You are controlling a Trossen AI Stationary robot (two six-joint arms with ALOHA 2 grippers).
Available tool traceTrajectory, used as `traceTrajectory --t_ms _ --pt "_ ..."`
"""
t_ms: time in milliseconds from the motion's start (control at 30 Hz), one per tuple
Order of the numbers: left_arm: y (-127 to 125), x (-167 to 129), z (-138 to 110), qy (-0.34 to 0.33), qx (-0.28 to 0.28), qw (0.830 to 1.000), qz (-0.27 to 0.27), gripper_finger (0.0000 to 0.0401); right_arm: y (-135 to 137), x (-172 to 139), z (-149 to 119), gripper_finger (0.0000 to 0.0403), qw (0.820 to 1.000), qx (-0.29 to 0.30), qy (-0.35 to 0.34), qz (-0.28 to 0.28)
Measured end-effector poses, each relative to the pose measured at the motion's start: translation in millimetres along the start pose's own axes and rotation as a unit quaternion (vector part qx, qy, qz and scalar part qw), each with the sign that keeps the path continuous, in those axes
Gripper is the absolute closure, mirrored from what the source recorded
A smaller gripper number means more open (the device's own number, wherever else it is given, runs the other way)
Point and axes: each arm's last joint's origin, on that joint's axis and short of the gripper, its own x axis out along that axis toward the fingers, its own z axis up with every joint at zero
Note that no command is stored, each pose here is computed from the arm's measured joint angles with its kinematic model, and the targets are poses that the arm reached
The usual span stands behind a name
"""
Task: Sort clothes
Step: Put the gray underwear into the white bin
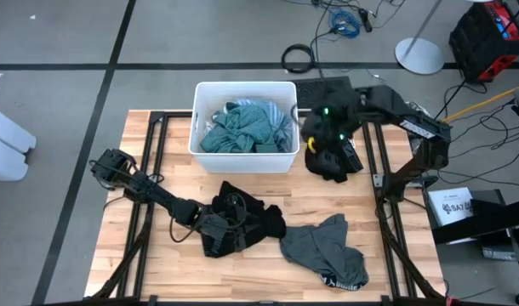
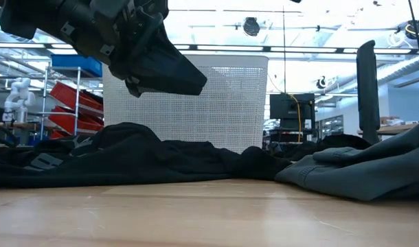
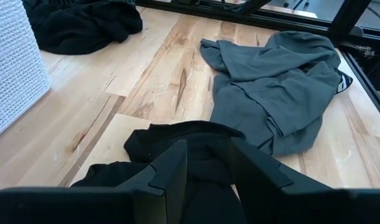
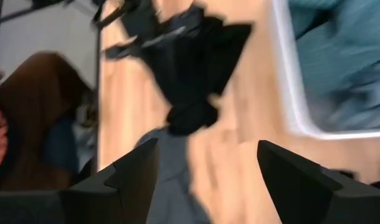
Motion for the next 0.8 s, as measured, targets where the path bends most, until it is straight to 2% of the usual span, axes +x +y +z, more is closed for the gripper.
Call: traceTrajectory --t_ms 400,633,800 --pt "0 0 1 -0.005 -0.004 1.0 -0.001 0.0271 94 22 -25 0.0144 0.994 -0.012 0.071 0.077" --pt "-1 0 3 -0.014 -0.011 1.0 -0.005 0.0271 140 26 -50 0.0144 0.997 -0.025 0.07 0.025" --pt "-4 0 9 -0.042 -0.009 0.999 -0.022 0.0271 169 35 -74 0.0144 0.997 -0.009 0.081 0.005"
